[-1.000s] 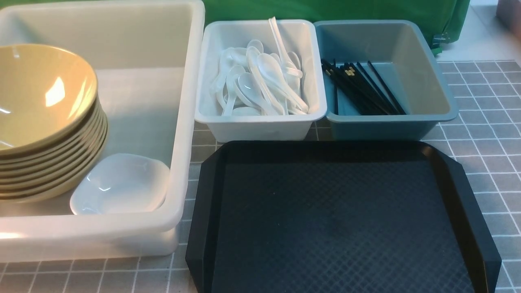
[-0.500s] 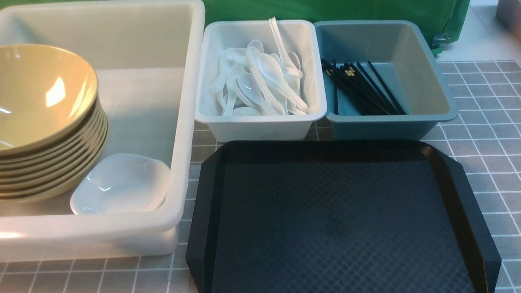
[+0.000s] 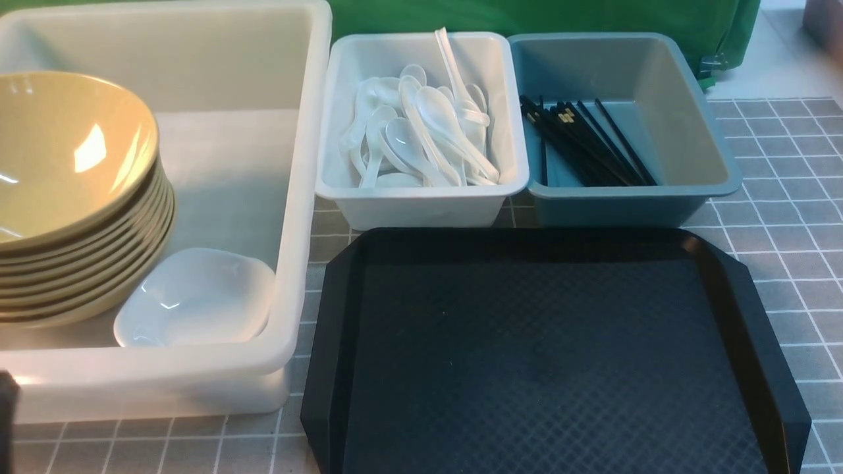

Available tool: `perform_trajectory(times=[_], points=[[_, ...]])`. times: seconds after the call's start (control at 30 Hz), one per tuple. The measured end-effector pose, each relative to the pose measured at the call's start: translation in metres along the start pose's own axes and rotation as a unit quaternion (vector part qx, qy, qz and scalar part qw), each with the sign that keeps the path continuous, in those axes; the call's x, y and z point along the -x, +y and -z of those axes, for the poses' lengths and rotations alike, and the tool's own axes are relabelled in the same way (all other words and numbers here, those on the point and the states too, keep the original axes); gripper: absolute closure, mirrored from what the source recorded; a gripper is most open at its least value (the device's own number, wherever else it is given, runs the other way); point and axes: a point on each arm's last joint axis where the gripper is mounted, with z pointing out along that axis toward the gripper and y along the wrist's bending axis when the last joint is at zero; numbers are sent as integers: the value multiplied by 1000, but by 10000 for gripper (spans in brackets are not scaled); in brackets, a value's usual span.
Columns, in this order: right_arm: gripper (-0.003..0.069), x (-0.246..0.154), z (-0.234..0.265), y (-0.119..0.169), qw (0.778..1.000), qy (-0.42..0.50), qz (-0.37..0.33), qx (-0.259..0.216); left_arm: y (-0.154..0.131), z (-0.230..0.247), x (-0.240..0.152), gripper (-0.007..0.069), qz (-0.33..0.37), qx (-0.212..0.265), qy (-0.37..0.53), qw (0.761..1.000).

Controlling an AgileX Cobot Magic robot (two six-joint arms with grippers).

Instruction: On grey table put chopsticks spoon bowls plates into blue grey white boxes.

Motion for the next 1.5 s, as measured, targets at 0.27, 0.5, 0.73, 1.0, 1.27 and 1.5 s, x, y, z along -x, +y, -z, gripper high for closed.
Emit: perform_trajectory(times=[0.27,0.5,0.73,1.0,1.27,1.5], points=[[576,0,0,0,1000,0,0,0,-2,0,-14,634,-5,-18,59,998],[564,0,0,0,1000,0,0,0,-2,0,-14,634,-27,-22,59,998],[561,0,0,0,1000,0,0,0,-2,0,-14,634,-28,-22,59,998],[553,0,0,0,1000,0,0,0,-2,0,-14,634,-28,-22,58,998],[546,0,0,0,1000,0,0,0,-2,0,-14,634,-34,-22,58,997],[540,0,0,0,1000,0,0,0,-2,0,-14,634,-35,-22,58,997]])
